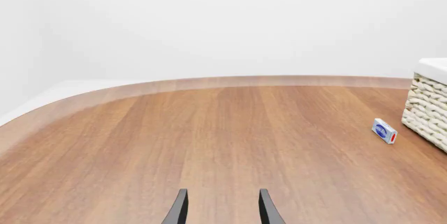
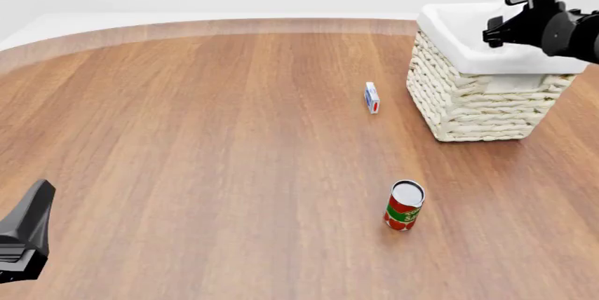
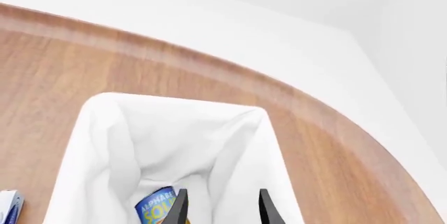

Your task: Pick up the alphabet soup and the cream cheese box, and put them in the basket.

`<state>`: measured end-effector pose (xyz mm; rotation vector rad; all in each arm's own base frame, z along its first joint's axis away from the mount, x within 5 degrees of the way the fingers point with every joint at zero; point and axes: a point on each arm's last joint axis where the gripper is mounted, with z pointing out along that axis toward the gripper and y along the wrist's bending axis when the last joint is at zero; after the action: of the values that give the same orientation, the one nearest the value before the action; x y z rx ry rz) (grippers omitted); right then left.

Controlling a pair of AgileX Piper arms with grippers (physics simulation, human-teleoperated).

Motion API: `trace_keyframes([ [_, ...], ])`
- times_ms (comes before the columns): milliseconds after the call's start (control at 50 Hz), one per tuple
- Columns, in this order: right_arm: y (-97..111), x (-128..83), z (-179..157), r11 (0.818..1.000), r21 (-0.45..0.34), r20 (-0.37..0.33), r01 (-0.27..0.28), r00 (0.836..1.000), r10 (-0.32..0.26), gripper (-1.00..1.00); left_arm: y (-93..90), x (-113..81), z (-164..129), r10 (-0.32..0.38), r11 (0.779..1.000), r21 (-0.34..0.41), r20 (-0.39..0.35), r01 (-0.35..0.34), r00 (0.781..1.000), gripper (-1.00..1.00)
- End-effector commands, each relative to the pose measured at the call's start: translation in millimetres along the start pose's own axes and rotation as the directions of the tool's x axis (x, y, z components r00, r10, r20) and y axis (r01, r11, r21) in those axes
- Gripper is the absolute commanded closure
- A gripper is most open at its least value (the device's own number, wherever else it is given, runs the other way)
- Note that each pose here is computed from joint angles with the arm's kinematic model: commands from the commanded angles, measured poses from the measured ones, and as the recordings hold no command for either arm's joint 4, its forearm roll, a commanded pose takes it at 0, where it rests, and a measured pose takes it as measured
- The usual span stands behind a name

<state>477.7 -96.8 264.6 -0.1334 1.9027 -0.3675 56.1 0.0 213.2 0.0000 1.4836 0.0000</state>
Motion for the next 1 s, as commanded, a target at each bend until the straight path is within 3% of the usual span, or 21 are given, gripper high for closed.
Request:
trace_keyframes([
  [20,-1,-6,-7,1.000,0.004,0.020,-0.017,1.000,0.017,-1.00,0.0,0.0,0,0.000,1.000,0.000,0.000,0.000,1.000,-1.00],
  [560,5,-28,-45,0.998,-0.003,0.095,-0.055,0.994,0.055,-1.00,0.0,0.0,0,0.000,1.000,0.000,0.000,0.000,1.000,-1.00],
  [1000,32,-59,-108,0.997,-0.067,0.206,-0.038,0.977,0.051,-1.00,0.0,0.0,0,0.000,1.000,0.000,0.000,0.000,1.000,-1.00],
])
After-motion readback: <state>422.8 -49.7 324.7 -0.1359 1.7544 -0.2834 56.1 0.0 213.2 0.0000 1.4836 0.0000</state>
